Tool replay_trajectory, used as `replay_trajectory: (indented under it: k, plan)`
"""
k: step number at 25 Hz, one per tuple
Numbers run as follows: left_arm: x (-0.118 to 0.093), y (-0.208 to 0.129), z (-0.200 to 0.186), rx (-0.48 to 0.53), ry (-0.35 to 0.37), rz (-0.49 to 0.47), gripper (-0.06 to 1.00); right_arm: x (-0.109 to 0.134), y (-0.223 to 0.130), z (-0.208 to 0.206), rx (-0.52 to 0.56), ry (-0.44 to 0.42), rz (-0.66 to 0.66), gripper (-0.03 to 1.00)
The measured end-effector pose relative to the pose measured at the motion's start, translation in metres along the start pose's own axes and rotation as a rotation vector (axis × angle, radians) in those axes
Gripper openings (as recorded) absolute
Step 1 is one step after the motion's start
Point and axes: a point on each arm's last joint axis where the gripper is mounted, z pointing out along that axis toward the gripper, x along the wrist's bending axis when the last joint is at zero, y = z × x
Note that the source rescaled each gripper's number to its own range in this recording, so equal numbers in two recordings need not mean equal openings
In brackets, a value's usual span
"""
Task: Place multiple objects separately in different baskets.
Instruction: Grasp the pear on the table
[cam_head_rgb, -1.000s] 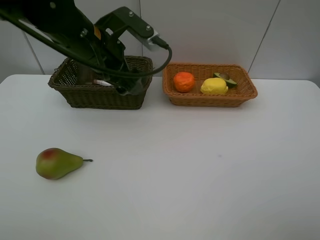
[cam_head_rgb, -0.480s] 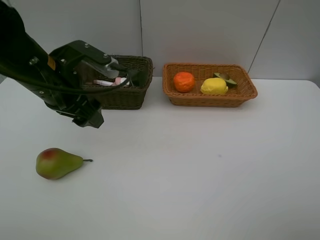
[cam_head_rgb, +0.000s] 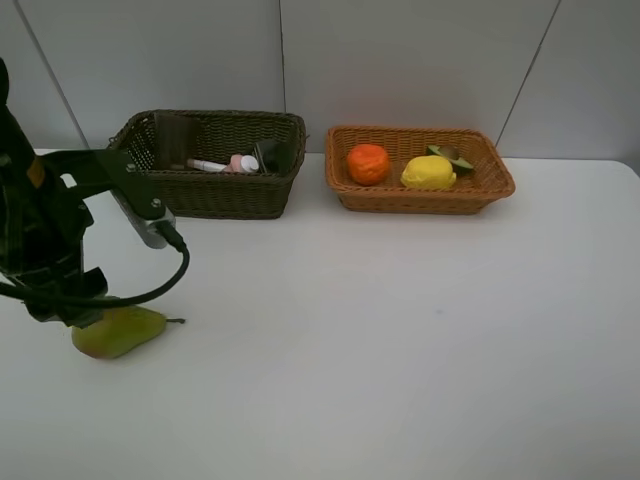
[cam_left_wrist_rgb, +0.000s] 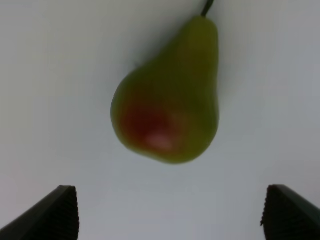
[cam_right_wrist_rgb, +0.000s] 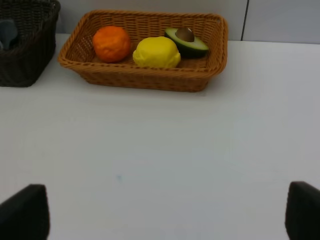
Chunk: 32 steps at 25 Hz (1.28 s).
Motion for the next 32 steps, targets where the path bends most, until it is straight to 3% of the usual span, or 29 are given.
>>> replay_trajectory:
  k: [9, 17, 32]
  plan:
    - [-0.001, -0.004, 0.007, 0.042, -0.011, 0.278, 0.97, 0.0, 0.0, 0.0, 0.0, 0.0, 0.0, 1.0]
    - [0.012, 0.0, 0.03, 0.072, -0.037, 0.296, 0.97, 0.0, 0.0, 0.0, 0.0, 0.0, 0.001, 1.0]
    - [0.015, 0.018, 0.076, 0.072, -0.071, 0.391, 0.97, 0.0, 0.0, 0.0, 0.0, 0.0, 0.002, 1.0]
